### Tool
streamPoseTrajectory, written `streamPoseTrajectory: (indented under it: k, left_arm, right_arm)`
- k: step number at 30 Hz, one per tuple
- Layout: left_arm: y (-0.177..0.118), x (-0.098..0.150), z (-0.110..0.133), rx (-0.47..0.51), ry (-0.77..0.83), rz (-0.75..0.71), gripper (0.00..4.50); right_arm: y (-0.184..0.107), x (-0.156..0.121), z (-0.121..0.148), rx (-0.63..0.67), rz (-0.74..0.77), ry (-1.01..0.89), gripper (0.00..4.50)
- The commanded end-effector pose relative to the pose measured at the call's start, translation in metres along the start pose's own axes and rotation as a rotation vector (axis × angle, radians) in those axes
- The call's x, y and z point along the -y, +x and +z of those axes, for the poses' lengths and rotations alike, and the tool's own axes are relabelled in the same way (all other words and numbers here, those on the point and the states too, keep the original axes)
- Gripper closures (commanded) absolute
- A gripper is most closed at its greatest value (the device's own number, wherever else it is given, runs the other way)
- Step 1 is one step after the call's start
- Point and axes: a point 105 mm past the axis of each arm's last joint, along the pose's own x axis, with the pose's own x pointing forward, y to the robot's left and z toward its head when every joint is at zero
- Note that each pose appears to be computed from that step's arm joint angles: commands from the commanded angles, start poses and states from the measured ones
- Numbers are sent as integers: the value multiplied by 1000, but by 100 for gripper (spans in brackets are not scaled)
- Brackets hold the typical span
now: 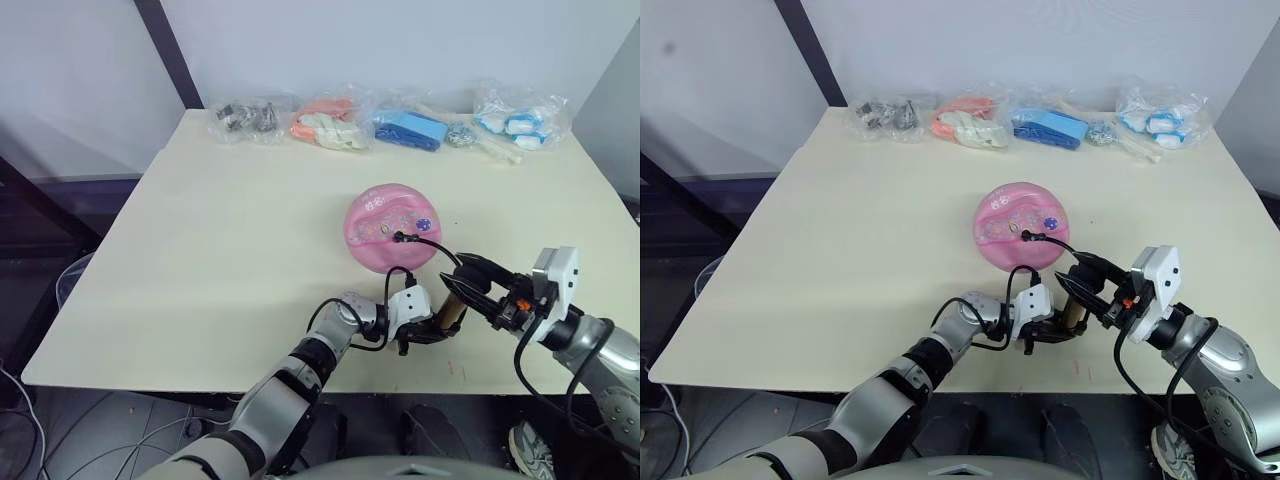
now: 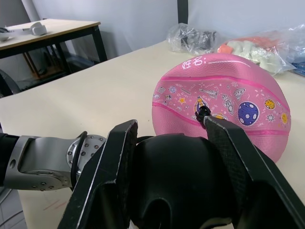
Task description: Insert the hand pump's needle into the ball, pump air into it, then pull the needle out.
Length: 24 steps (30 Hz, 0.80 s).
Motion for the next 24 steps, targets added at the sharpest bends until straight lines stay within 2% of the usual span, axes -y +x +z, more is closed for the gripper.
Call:
streamPoseTrajectory:
  k: [1,6,10,17,24]
  left_arm:
    - [-2,14,-33,-109,-91,-32,340]
    - [-2,16,-34,-112,-91,-39,340]
    - [-1,17,-34,-109,-96,-47,340]
    - [0,17,-33,-109,-95,-52,340]
    - [0,16,-33,-112,-90,-53,340]
  right_arm:
    - [-2,-4,15,-9,50,9,276]
    - [-11,-5,64,18,111,-22,276]
    - [-21,-1,91,4,127,-44,276]
    - [-32,5,147,123,126,-71,276]
    - [-36,6,171,153,142,-101,276]
